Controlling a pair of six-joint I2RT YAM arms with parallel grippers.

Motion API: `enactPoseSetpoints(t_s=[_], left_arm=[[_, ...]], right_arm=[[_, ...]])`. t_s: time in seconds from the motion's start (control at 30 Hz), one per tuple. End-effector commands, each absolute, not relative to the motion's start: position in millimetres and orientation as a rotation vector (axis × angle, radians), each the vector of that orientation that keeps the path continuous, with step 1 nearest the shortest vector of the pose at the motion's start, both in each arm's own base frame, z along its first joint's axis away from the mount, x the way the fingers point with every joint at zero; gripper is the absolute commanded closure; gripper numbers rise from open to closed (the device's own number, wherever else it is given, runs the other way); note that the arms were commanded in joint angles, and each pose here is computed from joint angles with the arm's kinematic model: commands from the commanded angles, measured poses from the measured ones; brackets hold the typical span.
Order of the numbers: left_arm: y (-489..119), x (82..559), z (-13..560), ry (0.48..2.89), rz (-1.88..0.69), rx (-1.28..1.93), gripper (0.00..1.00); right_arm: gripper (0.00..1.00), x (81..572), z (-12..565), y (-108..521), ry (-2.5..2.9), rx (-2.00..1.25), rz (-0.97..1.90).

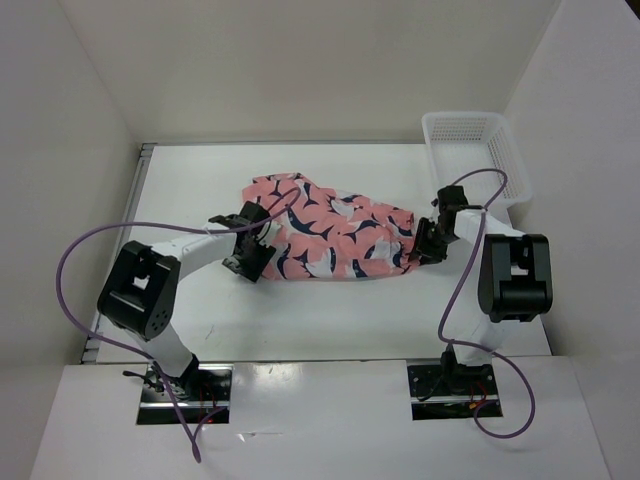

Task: Fold and stack the shorts
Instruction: Fold the shorts

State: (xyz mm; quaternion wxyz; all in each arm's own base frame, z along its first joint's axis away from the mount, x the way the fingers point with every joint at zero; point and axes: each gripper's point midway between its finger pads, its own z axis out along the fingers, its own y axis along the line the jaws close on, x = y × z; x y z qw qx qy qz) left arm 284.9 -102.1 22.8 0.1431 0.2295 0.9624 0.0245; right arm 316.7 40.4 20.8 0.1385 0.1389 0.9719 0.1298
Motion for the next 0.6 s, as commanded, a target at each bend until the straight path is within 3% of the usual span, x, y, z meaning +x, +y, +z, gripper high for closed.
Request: enactPoseSetpoints(t_s=[0.0, 0.27, 0.4, 0.5, 0.57], left_arm=[[-114, 285, 19, 2.780, -0.007, 0.685, 0.39], [-117, 288, 10, 2.785, -0.020, 0.689, 0.59], [-102, 302, 6, 2.741, 0.129, 0.652, 0.69], [-89, 313, 3, 2.721, 0.226, 0.613, 0.97], [-89, 322, 6, 2.706, 0.222, 0.593, 1.00]], right_arm=[[0.62, 320, 15, 42, 2.795, 0.421, 0.384], [1.00, 320, 12, 42, 2.804, 0.424, 0.384], [1.00, 327, 23, 40, 2.783, 0.373, 0.378], [1.00, 329, 29, 41, 2.773, 0.328, 0.385], [1.00, 331, 34, 41, 2.765, 0.267, 0.392]])
